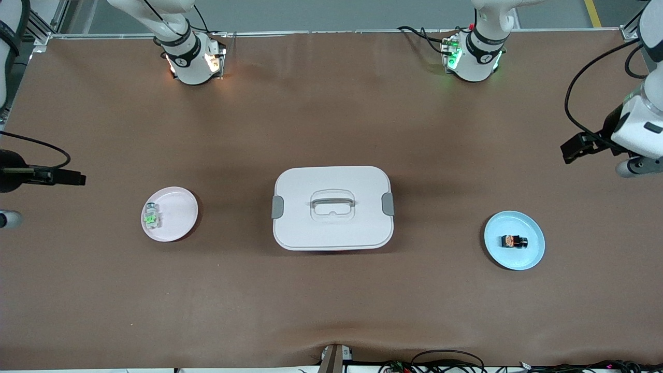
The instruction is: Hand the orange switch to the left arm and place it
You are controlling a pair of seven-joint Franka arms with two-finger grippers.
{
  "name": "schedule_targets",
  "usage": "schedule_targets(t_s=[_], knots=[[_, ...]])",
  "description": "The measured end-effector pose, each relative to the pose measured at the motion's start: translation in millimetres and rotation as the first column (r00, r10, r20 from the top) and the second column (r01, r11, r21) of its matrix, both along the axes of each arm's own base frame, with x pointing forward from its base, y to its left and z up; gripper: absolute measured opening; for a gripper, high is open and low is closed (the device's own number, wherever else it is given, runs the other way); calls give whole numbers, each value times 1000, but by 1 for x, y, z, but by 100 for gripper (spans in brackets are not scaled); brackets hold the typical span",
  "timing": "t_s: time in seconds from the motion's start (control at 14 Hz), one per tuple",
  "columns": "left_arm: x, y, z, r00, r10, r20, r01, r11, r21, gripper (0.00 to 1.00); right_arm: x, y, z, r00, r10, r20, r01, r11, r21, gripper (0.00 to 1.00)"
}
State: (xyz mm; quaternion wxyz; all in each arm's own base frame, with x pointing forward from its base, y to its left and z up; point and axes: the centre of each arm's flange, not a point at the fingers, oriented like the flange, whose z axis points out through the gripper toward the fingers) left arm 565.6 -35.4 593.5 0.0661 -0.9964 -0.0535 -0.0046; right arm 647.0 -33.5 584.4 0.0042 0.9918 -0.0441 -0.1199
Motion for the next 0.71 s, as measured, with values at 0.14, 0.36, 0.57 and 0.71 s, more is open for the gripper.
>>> schedule_targets(t_s=[0.14, 0.36, 0.57, 0.71], knots=[[-7, -5, 9, 1000, -11, 0, 11, 1000, -19, 100, -7, 1, 18, 1000, 1, 28, -1, 1000, -2, 100], [-18, -6, 22, 1000, -12, -1, 12, 999, -51, 100, -19, 4, 36, 1000, 6, 31, -5, 1000, -2, 100], [-29, -11, 35, 1000, -21, 6, 21, 998, -56, 100, -24, 9, 43, 999, 14, 33, -14, 1000, 5, 100], [-31, -14, 35, 1000, -22, -8, 22, 997, -68, 100, -26, 9, 47, 999, 14, 39, -14, 1000, 9, 100]])
